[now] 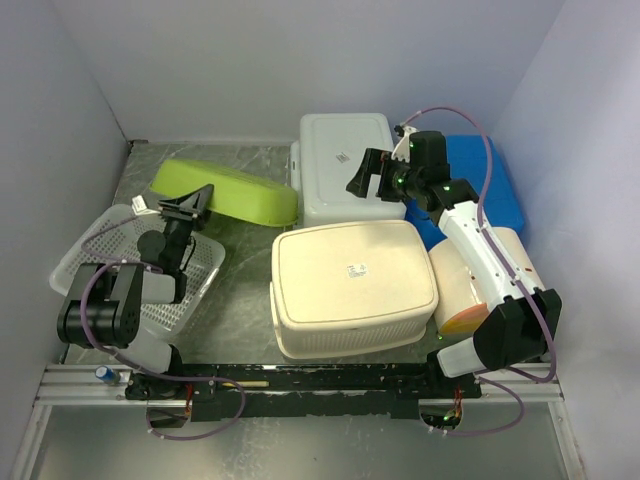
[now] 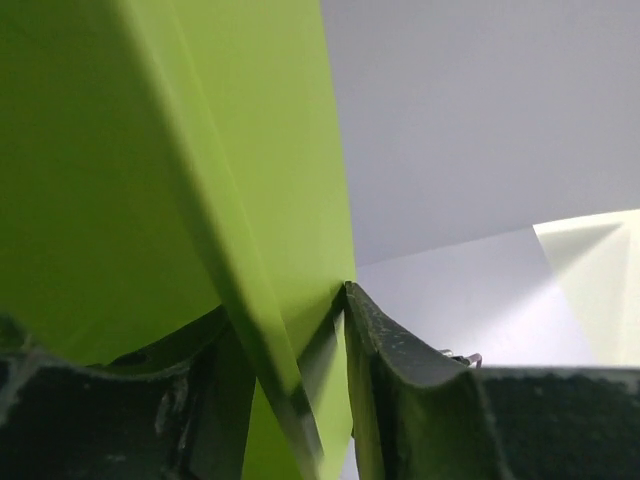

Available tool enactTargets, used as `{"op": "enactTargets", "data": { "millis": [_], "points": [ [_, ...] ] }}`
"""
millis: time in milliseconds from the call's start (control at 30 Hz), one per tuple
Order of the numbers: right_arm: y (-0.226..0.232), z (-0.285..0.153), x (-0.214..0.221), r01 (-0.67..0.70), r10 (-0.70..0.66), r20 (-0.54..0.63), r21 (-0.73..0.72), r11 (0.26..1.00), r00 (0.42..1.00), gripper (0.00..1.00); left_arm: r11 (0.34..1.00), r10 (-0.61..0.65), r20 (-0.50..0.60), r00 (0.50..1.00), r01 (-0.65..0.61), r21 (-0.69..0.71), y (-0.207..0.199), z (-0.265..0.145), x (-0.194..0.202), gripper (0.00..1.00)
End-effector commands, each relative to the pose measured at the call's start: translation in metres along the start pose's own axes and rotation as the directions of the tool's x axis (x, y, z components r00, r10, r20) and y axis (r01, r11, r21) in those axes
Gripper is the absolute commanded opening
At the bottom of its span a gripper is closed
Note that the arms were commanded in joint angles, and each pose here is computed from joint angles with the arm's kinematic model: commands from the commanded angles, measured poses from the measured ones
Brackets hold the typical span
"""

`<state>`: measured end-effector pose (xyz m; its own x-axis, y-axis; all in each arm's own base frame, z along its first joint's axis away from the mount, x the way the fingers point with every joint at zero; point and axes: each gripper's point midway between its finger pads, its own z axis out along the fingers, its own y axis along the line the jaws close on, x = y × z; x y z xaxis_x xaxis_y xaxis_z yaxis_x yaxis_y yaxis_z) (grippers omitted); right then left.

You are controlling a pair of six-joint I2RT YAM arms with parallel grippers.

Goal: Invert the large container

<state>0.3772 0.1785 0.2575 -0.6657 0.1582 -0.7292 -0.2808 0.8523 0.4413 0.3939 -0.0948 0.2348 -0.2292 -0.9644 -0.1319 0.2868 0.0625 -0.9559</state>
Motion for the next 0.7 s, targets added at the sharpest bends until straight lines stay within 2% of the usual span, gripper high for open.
{"op": "enactTargets", "data": {
  "millis": [0, 133, 367, 500, 667],
  "points": [
    [0.004, -0.006, -0.001, 0.010, -0.010, 0.015, -0.012, 1.000, 1.000, 1.00, 0.960, 0.083, 0.019, 0.996, -0.085, 0.267, -0.060, -0.032, 0.005, 0.52],
    [0.005, -0.005, 0.000, 0.008, -0.007, 0.011, -0.020, 1.000, 1.000, 1.00, 0.977, 0.082, 0.003, 0.997, -0.081, 0.198, -0.049, -0.035, 0.007, 0.67],
    [0.007, -0.004, 0.000, -0.001, 0.001, 0.010, -0.033, 0.999, 1.000, 1.00, 0.993, 0.113, -0.040, 0.993, -0.115, -0.034, -0.023, -0.020, 0.005, 0.78],
    [0.011, -0.006, -0.001, 0.003, -0.003, 0.005, -0.044, 0.999, 1.000, 1.00, 0.970, 0.099, -0.094, 0.991, -0.117, -0.212, -0.004, -0.009, 0.005, 0.80],
    [0.014, -0.007, -0.003, 0.008, -0.008, -0.001, -0.056, 0.998, 1.000, 1.00, 0.900, 0.071, -0.171, 0.983, -0.137, -0.415, 0.023, -0.007, 0.008, 0.80]
  ]
}}
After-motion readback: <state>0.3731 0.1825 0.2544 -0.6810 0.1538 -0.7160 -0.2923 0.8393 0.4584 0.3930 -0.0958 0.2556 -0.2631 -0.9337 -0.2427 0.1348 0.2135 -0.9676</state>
